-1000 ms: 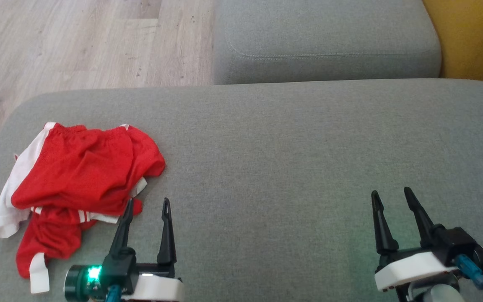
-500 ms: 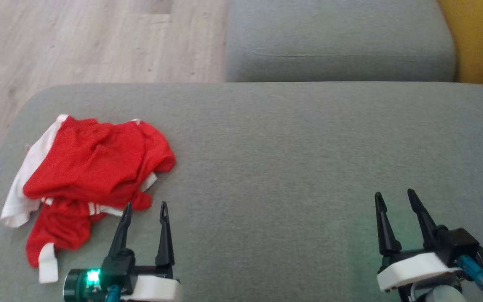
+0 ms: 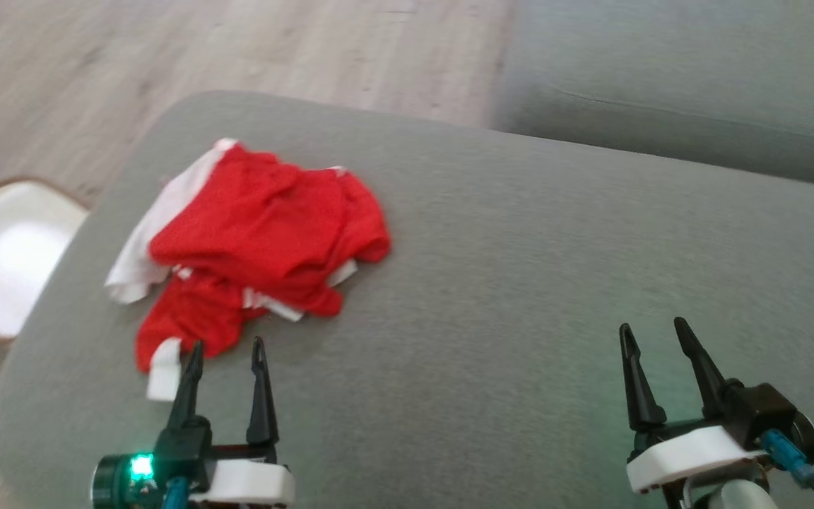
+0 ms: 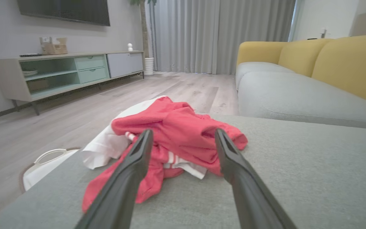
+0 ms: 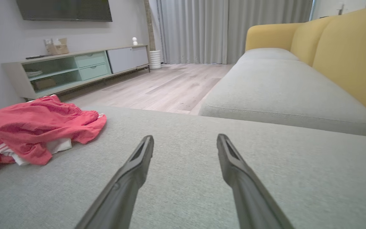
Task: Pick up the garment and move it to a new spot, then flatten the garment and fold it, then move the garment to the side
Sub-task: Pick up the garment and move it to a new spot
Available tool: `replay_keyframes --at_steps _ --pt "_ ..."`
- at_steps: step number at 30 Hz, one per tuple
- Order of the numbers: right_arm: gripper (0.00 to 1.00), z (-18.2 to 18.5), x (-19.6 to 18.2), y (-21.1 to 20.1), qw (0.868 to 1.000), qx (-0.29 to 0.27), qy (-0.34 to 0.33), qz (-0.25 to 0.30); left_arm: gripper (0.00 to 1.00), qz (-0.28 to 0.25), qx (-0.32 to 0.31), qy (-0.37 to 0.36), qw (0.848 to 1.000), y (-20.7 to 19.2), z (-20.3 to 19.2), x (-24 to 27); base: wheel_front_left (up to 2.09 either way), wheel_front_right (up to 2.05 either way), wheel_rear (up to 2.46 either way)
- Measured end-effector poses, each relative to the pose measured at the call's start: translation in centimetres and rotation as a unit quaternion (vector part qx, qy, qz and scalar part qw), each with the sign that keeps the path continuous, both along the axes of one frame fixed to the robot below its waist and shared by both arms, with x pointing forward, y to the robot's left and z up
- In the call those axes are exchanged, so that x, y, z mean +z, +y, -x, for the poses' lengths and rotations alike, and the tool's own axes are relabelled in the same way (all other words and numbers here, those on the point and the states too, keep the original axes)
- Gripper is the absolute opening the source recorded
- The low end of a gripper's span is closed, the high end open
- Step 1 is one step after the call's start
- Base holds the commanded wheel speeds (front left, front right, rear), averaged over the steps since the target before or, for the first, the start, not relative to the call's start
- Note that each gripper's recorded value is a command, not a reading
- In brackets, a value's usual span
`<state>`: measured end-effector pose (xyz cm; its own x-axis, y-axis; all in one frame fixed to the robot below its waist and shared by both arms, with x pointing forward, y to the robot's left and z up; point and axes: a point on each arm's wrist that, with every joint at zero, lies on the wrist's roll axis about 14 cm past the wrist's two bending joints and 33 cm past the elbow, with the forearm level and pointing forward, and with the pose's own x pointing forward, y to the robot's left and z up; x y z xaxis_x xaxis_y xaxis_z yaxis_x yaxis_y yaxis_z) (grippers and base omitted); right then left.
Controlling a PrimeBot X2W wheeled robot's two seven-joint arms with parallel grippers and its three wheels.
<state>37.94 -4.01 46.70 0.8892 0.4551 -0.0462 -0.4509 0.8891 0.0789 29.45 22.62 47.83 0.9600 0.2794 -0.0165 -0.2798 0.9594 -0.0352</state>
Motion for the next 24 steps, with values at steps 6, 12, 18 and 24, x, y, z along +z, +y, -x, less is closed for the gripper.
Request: replay_keyframes --at_steps 6,12,18,24 --pt "1.0 -0.2 0.0 3.5 0.999 0.051 0.0 0.0 1.0 -0.004 0.065 0.002 0.998 3.6 2.6 0.0 0.0 0.0 0.0" --pt "1.0 -0.4 -0.5 5.6 0.997 0.08 0.008 -0.003 1.0 -0.023 0.122 0.004 0.992 6.8 5.0 0.3 0.0 0.0 0.0" --pt "1.0 -1.3 -2.7 5.8 0.996 0.085 0.027 0.014 1.0 -0.106 0.135 -0.045 0.984 10.2 3.0 5.8 0.0 0.0 0.0" --pt "1.0 -3.7 -4.8 5.9 0.994 0.094 0.027 0.041 1.0 -0.215 0.082 -0.119 0.966 11.4 -4.1 14.2 0.0 0.0 0.0"
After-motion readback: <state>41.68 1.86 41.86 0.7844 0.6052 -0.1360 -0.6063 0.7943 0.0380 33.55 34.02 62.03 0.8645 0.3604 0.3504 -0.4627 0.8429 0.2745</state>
